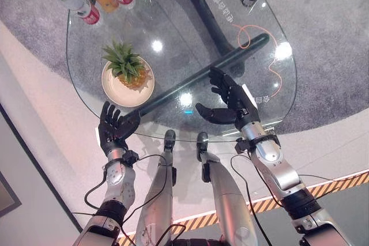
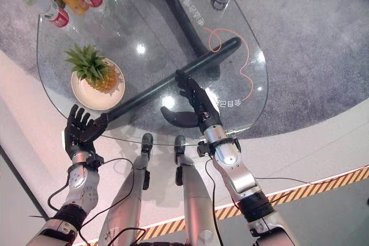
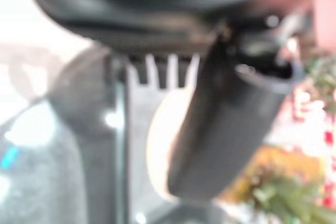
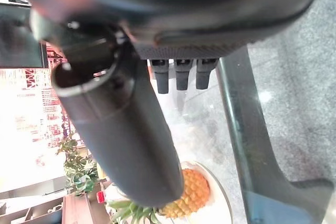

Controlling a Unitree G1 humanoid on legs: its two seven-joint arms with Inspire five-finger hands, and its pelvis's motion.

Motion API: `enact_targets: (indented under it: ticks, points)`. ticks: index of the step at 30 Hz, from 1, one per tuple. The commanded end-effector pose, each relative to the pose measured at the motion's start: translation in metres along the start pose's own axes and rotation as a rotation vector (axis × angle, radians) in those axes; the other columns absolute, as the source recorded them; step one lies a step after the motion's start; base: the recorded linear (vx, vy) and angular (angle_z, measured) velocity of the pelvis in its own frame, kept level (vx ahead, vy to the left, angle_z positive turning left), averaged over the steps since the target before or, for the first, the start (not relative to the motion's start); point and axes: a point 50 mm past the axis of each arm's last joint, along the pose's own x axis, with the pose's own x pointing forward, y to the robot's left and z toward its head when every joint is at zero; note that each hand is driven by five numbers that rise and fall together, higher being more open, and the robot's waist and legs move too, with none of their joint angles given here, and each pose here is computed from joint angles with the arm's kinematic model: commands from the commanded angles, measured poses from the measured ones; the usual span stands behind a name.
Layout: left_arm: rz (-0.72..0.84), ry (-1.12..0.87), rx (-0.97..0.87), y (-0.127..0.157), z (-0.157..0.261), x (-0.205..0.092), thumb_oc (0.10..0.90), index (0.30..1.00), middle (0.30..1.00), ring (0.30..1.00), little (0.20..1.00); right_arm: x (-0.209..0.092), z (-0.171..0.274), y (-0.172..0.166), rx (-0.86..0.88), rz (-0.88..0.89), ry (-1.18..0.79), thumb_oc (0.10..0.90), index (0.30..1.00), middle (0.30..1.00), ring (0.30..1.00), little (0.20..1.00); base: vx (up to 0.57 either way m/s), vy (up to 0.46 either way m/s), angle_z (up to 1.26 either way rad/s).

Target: Pick up the fruit to the plate

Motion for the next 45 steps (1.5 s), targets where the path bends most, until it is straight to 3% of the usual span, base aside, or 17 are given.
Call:
enact_targets:
  ticks: [1,9,13,21,31,38,45]
  points:
    - [0.047,0.042,-0.012,0.022,-0.010,-0.013,0.800,0.900,0.900,0.900,0.900,-0.011,0.022,-0.006,0.051,0.024,-0.135,0.800,0.900,0.900,0.900,0.900,0.00,0.000,0.00]
    - [0.077,0.229,0.019,0.047,-0.042,-0.035,0.800,0.900,0.900,0.900,0.900,-0.024,-0.015,-0.008,0.110,0.017,0.036,0.800,0.900,0.900,0.900,0.900,0.03,-0.011,0.03]
    - [0.102,0.401,0.096,0.072,-0.071,-0.065,0.800,0.900,0.900,0.900,0.900,-0.053,-0.064,-0.005,0.170,-0.025,0.255,0.800,0.900,0.900,0.900,0.900,0.12,-0.031,0.05]
    - [0.153,0.564,0.199,0.099,-0.093,-0.097,0.800,0.900,0.900,0.900,0.900,-0.103,-0.125,0.014,0.223,-0.060,0.587,0.800,0.900,0.900,0.900,0.900,0.09,-0.004,0.02]
    - [0.162,0.738,0.299,0.109,-0.116,-0.125,0.800,0.900,0.900,0.900,0.900,-0.171,-0.186,0.019,0.211,-0.148,0.966,0.800,0.900,0.900,0.900,0.900,0.05,0.025,0.01]
    - [0.160,0.895,0.315,0.116,-0.127,-0.137,0.800,0.900,0.900,0.900,0.900,-0.202,-0.201,0.017,0.091,-0.160,1.096,0.800,0.900,0.900,0.900,0.900,-0.01,0.017,-0.01]
    - [0.122,1.024,0.331,0.114,-0.136,-0.148,0.800,0.900,0.900,0.900,0.900,-0.231,-0.211,0.018,0.111,-0.161,1.232,0.800,0.900,0.900,0.900,0.900,-0.03,0.028,-0.04]
